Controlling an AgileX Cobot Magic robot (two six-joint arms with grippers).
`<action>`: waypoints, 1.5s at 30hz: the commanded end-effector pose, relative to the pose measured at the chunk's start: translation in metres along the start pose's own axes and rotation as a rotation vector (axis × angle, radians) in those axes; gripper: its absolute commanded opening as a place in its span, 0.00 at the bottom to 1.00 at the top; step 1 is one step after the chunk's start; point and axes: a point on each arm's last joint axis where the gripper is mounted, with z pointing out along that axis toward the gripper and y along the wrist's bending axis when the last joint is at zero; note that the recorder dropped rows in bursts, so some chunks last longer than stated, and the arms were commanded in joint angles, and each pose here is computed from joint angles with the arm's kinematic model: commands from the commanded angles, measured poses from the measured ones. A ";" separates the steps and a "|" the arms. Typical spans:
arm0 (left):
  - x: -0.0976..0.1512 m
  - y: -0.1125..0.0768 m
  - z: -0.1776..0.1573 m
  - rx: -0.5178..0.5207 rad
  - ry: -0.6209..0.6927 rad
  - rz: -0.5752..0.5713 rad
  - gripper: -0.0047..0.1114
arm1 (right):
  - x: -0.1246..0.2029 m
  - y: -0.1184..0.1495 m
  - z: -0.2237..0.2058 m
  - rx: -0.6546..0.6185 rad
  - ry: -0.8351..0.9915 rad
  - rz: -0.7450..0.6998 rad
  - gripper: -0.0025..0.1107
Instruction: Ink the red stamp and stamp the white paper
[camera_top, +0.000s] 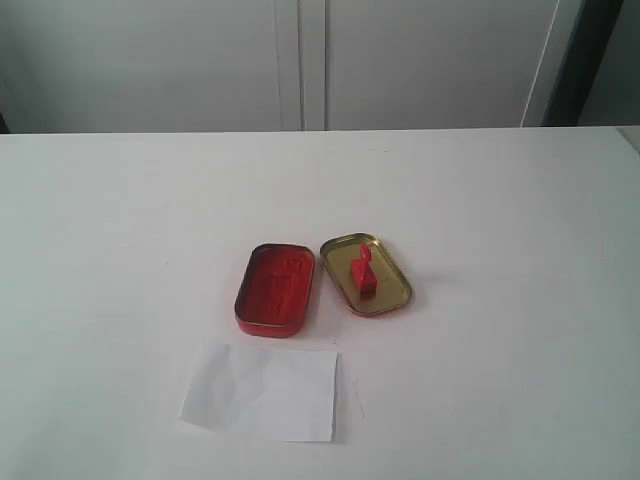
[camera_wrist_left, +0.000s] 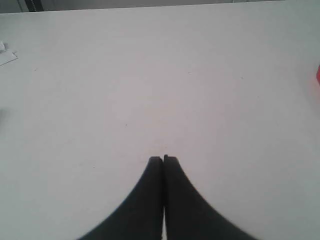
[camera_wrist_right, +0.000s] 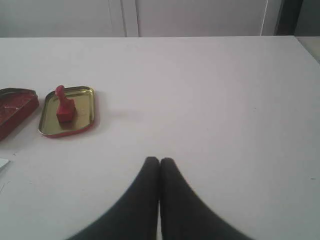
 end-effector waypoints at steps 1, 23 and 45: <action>0.002 0.000 0.000 0.000 -0.002 -0.005 0.04 | 0.000 0.000 0.000 0.004 -0.019 0.001 0.02; 0.002 0.000 0.000 0.000 -0.002 -0.005 0.04 | -0.039 0.001 -0.009 -0.012 -0.468 0.000 0.02; 0.002 0.000 0.000 0.000 -0.002 -0.005 0.04 | -0.063 0.004 -0.022 -0.008 -0.506 -0.045 0.02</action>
